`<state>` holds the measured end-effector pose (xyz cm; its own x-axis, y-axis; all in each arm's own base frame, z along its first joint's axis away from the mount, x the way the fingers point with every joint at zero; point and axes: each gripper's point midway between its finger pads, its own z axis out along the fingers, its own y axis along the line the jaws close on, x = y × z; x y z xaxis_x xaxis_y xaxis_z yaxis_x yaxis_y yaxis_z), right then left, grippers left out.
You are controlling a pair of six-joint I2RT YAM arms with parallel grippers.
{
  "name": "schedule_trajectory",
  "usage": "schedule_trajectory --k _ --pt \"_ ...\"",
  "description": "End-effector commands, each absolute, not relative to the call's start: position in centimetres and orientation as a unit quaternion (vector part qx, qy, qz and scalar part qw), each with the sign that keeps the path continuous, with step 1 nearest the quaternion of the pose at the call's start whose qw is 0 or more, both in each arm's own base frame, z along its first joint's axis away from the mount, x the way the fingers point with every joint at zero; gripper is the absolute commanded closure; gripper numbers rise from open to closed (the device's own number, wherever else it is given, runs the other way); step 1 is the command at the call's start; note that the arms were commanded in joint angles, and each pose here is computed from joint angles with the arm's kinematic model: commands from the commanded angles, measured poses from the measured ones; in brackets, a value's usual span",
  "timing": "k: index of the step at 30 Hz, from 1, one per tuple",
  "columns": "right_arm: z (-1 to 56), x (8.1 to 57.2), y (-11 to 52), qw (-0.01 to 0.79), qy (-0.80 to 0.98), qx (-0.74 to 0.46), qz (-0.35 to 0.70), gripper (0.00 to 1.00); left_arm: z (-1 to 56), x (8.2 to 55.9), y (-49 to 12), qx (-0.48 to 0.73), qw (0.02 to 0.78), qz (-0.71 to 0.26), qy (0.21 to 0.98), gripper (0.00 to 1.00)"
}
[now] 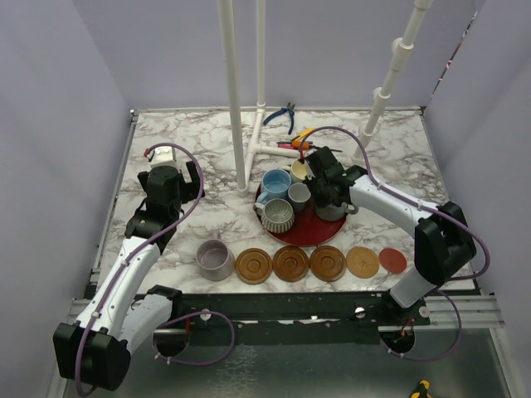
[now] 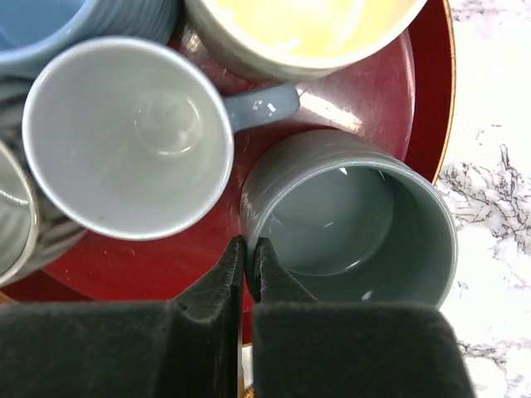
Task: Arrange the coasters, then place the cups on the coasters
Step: Pick up the cup from the tray.
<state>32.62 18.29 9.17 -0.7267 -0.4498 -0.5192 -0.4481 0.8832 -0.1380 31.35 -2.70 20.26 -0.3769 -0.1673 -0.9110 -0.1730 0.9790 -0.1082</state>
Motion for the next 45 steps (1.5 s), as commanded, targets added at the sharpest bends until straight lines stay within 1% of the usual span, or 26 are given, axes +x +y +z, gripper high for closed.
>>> schedule_trajectory --k 1,2,4,5,6,9,11,12,15,17,22,23,24,25,29,34,38,45 --pt "9.8 31.0 17.8 0.276 0.922 -0.272 -0.005 0.9 20.2 31.4 -3.0 -0.096 0.547 -0.006 0.832 0.01" --pt "9.7 30.5 17.9 0.273 0.923 -0.272 0.0 0.83 20.2 31.4 -3.0 -0.094 0.546 -0.007 0.833 0.01" --pt "10.1 29.9 18.2 0.273 0.928 -0.253 0.01 0.64 20.2 31.4 -3.1 -0.094 0.546 -0.008 0.833 0.01" --pt "10.5 29.6 18.4 0.276 0.929 -0.244 0.017 0.61 20.1 31.4 -3.1 -0.094 0.545 -0.009 0.833 0.01" --pt "11.1 29.5 18.5 0.281 0.931 -0.234 0.024 0.53 20.2 31.4 -3.1 -0.094 0.545 -0.009 0.833 0.01" --pt "13.3 28.9 19.7 0.301 0.931 -0.193 0.072 0.45 20.2 31.4 -3.2 -0.092 0.545 -0.013 0.833 0.01" --pt "14.6 28.5 20.3 0.313 0.931 -0.162 0.1 0.44 20.2 31.4 -3.4 -0.091 0.545 -0.015 0.833 0.01" --pt "15.3 28.6 19.8 0.323 0.933 -0.126 0.096 0.43 20.2 31.4 -3.4 -0.091 0.546 -0.016 0.833 0.01" --pt "16.7 29.0 16.9 0.339 0.939 0.031 0.043 0.42 20.4 31.4 -3.4 -0.091 0.548 -0.019 0.831 0.01" --pt "17.2 28.6 15.9 0.333 0.936 0.111 0.031 0.43 20.5 31.3 -3.5 -0.09 0.549 -0.02 0.831 0.01" --pt "17.1 28.6 16.3 0.333 0.916 0.216 0.061 0.41 20.8 31.2 -3.5 -0.089 0.552 -0.024 0.829 0.01" --pt "16.9 28.7 16.0 0.335 0.912 0.23 0.057 0.4 20.8 31.2 -3.5 -0.09 0.553 -0.023 0.828 0.01" --pt "16.6 28.7 15.6 0.337 0.906 0.252 0.051 0.33 20.8 31.2 -3.5 -0.09 0.554 -0.024 0.828 0.01" --pt "16.4 28.7 15.2 0.339 0.9 0.269 0.044 0.29 20.9 31.1 -3.5 -0.09 0.555 -0.025 0.827 0.01" --pt "15.5 29.6 14.9 0.34 0.893 0.291 0.049 0.22 21.2 31.1 -3.6 -0.089 0.558 -0.028 0.825 0.01" --pt "13.4 30.1 13.6 0.327 0.887 0.322 0.042 0.22 21.1 31.1 -3.6 -0.088 0.557 -0.029 0.825 0.01" --pt "12.4 30.6 13.2 0.316 0.88 0.35 0.061 0.22 21.3 31.0 -3.5 -0.09 0.56 -0.027 0.823 0.01" --pt "11.6 31.6 13.4 0.314 0.88 0.353 0.059 0.21 21.5 30.9 -3.5 -0.09 0.564 -0.029 0.821 0.01"
